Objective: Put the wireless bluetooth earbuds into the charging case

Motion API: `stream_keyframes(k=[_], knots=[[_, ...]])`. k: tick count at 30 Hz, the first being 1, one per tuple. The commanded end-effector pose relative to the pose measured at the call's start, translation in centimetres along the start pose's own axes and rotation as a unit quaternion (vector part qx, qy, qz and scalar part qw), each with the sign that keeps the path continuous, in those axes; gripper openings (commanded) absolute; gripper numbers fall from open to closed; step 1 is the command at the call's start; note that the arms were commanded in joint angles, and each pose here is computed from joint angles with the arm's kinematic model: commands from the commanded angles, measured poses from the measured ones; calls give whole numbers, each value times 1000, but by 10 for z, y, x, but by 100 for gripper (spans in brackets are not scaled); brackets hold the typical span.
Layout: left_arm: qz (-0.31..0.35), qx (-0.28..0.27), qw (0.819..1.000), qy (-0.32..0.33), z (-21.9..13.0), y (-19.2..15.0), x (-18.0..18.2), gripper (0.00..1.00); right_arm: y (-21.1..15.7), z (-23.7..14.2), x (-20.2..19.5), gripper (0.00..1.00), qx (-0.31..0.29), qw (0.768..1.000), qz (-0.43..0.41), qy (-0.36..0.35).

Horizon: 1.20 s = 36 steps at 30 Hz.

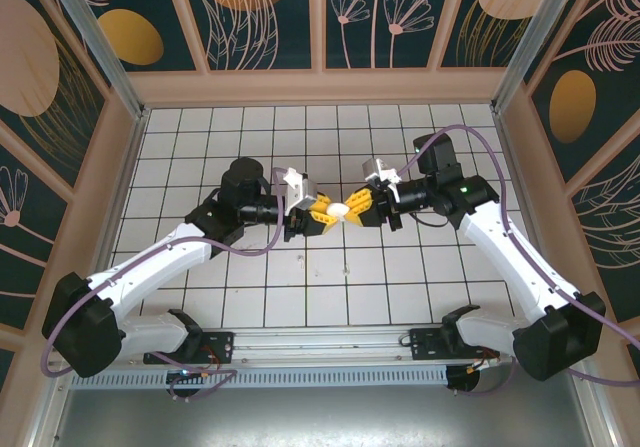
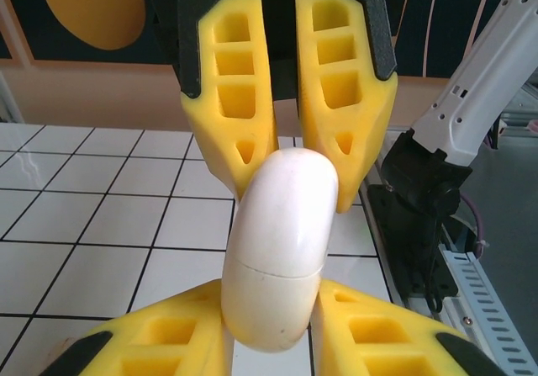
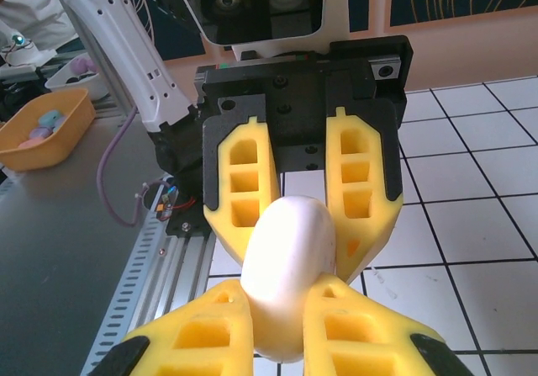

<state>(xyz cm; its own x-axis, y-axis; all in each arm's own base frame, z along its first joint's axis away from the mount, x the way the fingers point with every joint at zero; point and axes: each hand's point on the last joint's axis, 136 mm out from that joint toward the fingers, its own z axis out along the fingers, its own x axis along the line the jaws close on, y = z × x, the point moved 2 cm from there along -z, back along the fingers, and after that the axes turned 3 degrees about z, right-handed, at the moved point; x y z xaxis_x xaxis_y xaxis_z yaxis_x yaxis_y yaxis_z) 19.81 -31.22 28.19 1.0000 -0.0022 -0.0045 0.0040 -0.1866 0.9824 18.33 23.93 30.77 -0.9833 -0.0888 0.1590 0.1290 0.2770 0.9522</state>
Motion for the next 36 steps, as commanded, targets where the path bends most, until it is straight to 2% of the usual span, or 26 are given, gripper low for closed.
stream_keyframes(k=[1, 4, 10, 13, 27, 29, 32, 34, 36], knots=[[16, -17, 1000, -15, -2, 17, -4, 24, 0, 2, 0, 10, -2, 1000, -10, -2], [16, -19, 1000, -13, -3, 18, -4, 21, 0, 2, -2, 13, -1, 1000, -10, -9], [12, -21, 1000, 8, -5, 17, -1, 16, 3, -4, -6, 39, -5, 998, -10, -59], [8, -29, 999, 16, -5, 17, 1, 15, 4, -8, -3, 42, -14, 997, -18, -79], [-8, -34, 999, 12, -4, 15, 0, 15, 18, -2, 5, 40, -35, 996, -36, -68], [-8, -34, 999, 13, -5, 15, 0, 15, 19, -1, 5, 35, -35, 997, -37, -64], [-7, -34, 999, 15, -5, 15, 0, 15, 20, -1, 7, 22, -35, 997, -43, -62], [-6, -34, 999, 15, -6, 16, 0, 19, 18, -1, 7, 16, -33, 997, -45, -62], [-3, -37, 999, 12, -6, 17, -2, 26, 17, -1, 7, 14, -26, 997, -47, -63]])
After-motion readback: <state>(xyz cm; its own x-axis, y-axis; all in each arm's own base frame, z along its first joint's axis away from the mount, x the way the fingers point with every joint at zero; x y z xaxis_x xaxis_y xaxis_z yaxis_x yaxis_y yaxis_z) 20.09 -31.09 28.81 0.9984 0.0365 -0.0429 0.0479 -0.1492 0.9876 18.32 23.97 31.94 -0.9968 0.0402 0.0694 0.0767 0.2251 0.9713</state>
